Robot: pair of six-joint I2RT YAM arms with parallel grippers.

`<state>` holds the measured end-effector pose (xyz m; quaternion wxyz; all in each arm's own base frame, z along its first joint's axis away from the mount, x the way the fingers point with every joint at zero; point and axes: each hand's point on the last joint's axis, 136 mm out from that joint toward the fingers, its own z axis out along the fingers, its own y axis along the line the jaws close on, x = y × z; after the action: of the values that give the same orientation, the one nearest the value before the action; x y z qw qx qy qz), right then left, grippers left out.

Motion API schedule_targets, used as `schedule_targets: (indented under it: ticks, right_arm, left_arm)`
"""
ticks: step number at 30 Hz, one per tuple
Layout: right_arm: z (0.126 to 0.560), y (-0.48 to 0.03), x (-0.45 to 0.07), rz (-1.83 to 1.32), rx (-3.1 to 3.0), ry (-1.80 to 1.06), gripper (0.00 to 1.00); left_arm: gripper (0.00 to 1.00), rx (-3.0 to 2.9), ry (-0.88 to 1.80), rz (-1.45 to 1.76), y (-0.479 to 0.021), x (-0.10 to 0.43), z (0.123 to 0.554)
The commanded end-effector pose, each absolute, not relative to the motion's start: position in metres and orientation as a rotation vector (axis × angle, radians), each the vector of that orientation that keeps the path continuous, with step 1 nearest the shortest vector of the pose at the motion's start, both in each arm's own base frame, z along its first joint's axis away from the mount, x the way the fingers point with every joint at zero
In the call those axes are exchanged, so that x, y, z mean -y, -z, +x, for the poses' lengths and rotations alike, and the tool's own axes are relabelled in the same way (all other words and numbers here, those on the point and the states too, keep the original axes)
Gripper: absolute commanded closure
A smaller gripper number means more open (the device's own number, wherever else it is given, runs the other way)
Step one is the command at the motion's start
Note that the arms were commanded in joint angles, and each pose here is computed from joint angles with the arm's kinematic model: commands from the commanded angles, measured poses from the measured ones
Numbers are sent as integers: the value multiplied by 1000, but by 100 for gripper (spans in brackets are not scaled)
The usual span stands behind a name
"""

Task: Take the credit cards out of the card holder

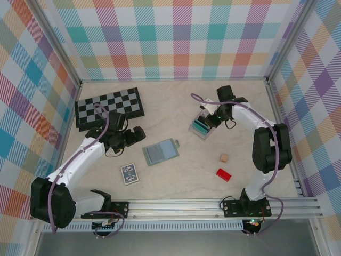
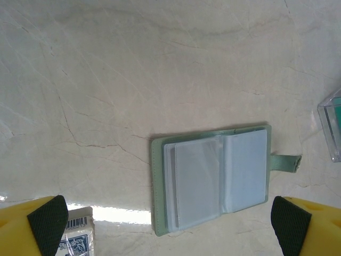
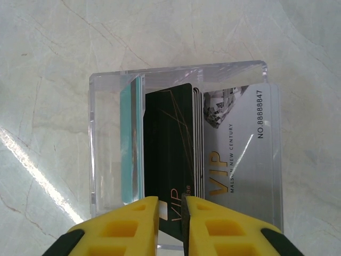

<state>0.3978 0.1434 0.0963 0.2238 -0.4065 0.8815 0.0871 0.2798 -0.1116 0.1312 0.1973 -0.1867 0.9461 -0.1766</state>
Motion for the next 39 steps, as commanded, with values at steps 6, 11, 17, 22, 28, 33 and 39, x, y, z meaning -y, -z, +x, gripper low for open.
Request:
schedule_targets:
  ticks: [6, 11, 17, 22, 28, 33, 39]
  right_arm:
    - [413, -150, -149, -990, -2309, -235, 76]
    - [411, -190, -157, -844, -2257, -334, 70]
    - [400, -225, -171, -592, -2215, -541, 61]
    - [380, -214, -195, -446, -2320, -749, 56]
    - [358, -188, -236, -341, -2425, -929, 57]
    - [327, -158, -284, -343, -2519, -948, 57]
    - [292, -107, -323, -419, -2693, -859, 58]
  left_arm:
    - [0, -2656, 506, -520, -127, 110, 280]
    - [0, -2655, 545, -523, -126, 115, 281]
    - [0, -2649, 658, -557, -121, 128, 281]
    - [1, -2649, 747, -613, -111, 141, 281]
    - [6, -2638, 801, -678, -101, 153, 281]
    - [12, -2632, 864, -729, -91, 169, 282]
    - [17, -2680, 829, -752, -74, 177, 278]
